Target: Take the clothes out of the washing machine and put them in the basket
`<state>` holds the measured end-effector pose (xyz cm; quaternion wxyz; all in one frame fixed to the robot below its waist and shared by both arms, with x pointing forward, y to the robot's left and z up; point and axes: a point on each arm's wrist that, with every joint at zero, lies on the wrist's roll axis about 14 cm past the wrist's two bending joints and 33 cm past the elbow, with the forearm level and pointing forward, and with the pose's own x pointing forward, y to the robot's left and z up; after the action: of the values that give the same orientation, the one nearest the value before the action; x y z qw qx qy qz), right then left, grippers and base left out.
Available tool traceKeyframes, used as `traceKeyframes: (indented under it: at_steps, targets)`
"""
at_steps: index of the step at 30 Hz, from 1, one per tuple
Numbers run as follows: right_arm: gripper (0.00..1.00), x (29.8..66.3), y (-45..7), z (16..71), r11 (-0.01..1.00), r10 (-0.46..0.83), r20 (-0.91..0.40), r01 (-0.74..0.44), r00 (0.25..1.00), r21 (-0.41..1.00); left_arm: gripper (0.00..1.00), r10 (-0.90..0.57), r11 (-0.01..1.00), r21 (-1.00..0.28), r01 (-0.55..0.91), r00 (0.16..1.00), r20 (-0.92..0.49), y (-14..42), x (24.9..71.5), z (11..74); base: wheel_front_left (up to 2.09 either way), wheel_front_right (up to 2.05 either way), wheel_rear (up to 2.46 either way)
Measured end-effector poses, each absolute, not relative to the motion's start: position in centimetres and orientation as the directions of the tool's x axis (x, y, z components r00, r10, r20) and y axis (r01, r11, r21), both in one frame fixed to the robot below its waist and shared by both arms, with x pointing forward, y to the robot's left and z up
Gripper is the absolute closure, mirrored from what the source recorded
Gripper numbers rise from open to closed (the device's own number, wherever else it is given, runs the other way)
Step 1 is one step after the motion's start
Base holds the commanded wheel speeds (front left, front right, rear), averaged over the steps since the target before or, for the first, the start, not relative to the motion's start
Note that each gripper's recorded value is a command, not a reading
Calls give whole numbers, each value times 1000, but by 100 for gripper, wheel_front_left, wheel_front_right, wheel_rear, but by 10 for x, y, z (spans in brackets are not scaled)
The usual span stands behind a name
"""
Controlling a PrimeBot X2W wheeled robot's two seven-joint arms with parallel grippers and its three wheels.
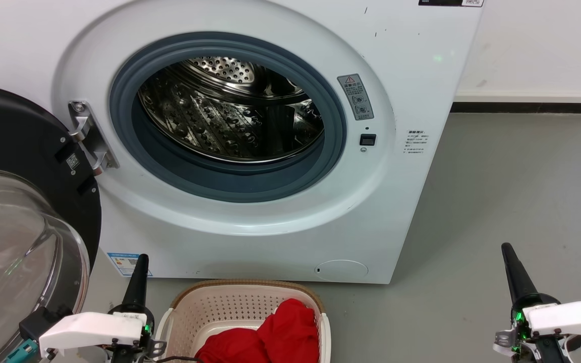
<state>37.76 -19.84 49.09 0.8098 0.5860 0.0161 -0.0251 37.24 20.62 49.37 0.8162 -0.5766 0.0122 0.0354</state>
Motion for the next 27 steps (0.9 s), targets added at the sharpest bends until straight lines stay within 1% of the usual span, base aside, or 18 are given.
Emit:
traceKeyframes:
  at_steps: [27]
  targets:
    - [100,384,-199,499,99,-5,-30,31,1000,995,100,11,109,-993,-32,999,-31,202,383,500,0,0,0]
